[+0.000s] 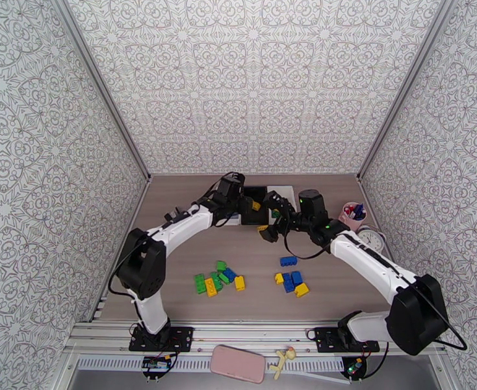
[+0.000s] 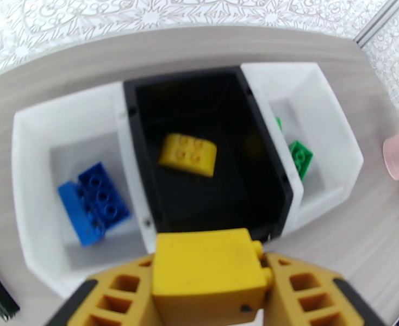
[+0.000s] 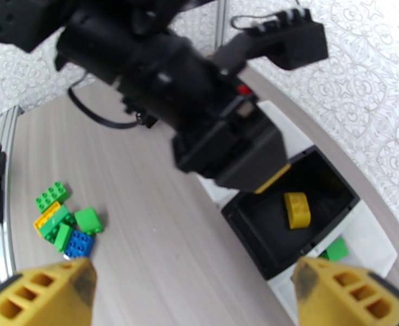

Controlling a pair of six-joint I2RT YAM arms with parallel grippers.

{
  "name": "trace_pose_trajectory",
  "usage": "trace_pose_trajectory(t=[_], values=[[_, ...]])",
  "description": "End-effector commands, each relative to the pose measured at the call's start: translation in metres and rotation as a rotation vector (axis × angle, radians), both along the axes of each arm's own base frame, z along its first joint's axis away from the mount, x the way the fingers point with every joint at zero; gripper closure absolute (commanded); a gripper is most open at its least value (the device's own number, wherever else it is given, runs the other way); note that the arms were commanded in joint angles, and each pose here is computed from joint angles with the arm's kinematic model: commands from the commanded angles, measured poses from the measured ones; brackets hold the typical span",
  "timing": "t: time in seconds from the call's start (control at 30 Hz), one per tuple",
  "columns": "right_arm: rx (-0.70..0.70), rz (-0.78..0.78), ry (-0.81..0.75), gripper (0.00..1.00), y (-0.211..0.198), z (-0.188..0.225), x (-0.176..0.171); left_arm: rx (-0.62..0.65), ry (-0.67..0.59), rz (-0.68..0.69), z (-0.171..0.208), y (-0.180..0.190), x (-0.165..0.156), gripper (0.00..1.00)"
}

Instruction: Sort the legos into containers by color

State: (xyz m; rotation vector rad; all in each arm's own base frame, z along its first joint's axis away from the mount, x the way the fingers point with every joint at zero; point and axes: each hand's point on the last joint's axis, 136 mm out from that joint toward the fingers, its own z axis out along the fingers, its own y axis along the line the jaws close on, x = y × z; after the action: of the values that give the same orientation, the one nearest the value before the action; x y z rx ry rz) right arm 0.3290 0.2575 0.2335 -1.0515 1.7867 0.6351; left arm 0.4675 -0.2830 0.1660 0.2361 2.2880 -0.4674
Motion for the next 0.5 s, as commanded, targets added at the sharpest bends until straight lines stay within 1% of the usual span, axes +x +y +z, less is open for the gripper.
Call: trace_pose_trajectory(t=[0.0, 0.17, 0.3, 0.37, 0.47], values=[[-0.005, -0.061, 0.002, 0.00, -0.012, -0.001, 0.002, 0.013, -0.038, -0.012, -0.005, -0.014, 0.023, 0.56], [-0.007, -0.077, 0.008, 0.01, -0.017, -0.004, -0.001, 0.037, -0.018, -0.005, -0.030, -0.028, 0.044, 0.56], [-0.015, -0.087, 0.009, 0.00, -0.021, -0.004, -0.001, 0.030, -0.010, 0.000, -0.038, -0.033, 0.056, 0.55], [-0.016, -0.090, 0.005, 0.00, -0.022, -0.002, -0.001, 0.027, -0.016, -0.011, -0.036, -0.037, 0.057, 0.53], [-0.020, -0.095, 0.005, 0.00, -0.024, -0.001, -0.001, 0.023, -0.040, -0.024, -0.025, -0.038, 0.057, 0.42]])
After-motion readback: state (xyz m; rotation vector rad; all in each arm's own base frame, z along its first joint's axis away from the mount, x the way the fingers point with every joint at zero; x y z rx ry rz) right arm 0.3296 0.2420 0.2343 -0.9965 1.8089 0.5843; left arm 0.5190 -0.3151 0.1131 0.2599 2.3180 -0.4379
